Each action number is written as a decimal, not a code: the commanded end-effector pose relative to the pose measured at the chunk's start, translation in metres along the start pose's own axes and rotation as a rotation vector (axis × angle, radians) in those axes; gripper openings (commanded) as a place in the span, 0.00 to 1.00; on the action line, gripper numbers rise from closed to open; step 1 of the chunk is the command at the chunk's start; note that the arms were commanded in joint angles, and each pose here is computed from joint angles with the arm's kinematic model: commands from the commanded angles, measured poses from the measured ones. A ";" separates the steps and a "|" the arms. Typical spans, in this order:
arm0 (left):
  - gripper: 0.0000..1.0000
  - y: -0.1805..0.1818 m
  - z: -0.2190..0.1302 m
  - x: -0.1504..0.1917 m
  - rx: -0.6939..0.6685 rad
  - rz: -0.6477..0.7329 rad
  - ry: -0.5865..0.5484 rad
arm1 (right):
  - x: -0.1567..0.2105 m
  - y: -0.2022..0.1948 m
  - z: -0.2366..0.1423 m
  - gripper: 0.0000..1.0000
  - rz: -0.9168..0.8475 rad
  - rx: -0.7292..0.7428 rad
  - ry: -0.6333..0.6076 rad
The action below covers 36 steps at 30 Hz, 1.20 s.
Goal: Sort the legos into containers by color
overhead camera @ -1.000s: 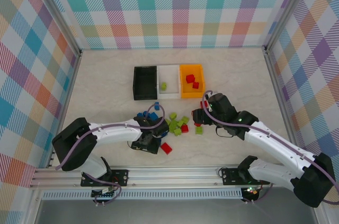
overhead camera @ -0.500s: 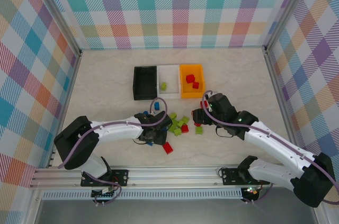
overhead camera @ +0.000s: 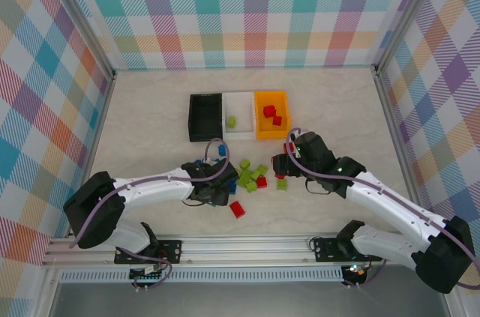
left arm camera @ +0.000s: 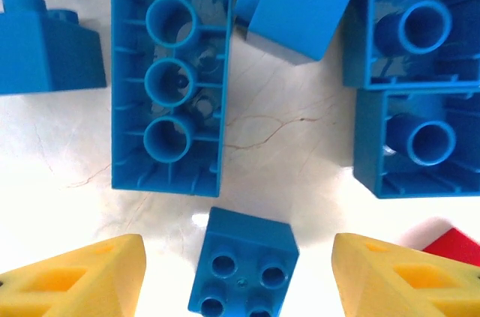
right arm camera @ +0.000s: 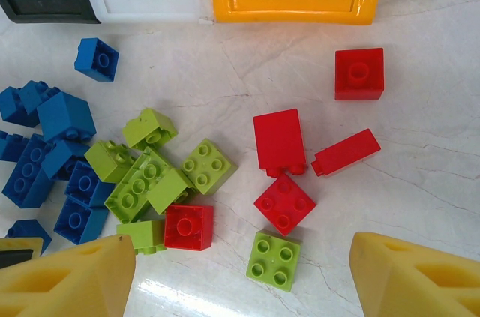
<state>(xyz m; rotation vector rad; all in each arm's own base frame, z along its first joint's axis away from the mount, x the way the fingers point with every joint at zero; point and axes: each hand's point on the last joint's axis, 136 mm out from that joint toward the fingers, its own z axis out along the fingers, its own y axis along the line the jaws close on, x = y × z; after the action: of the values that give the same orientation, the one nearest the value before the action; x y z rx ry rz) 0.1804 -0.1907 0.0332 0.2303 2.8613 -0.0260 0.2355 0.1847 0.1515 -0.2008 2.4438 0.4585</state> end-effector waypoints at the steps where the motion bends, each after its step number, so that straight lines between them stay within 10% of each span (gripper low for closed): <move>1: 0.66 0.015 0.005 0.017 -0.041 -0.006 0.059 | -0.011 0.007 -0.005 0.76 0.007 -0.026 -0.032; 23: 0.39 0.012 -0.007 0.004 -0.016 -0.020 0.002 | -0.010 0.005 -0.004 0.76 0.010 -0.019 -0.033; 36: 0.37 0.059 -0.087 -0.167 -0.081 -0.259 -0.370 | -0.012 0.006 0.000 0.76 0.013 -0.015 -0.037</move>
<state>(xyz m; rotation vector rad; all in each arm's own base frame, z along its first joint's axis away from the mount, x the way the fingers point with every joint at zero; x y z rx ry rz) 0.2845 -0.1656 0.1436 -0.1324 2.5837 -0.1139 0.2367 0.1857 0.1522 -0.1993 2.4385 0.4619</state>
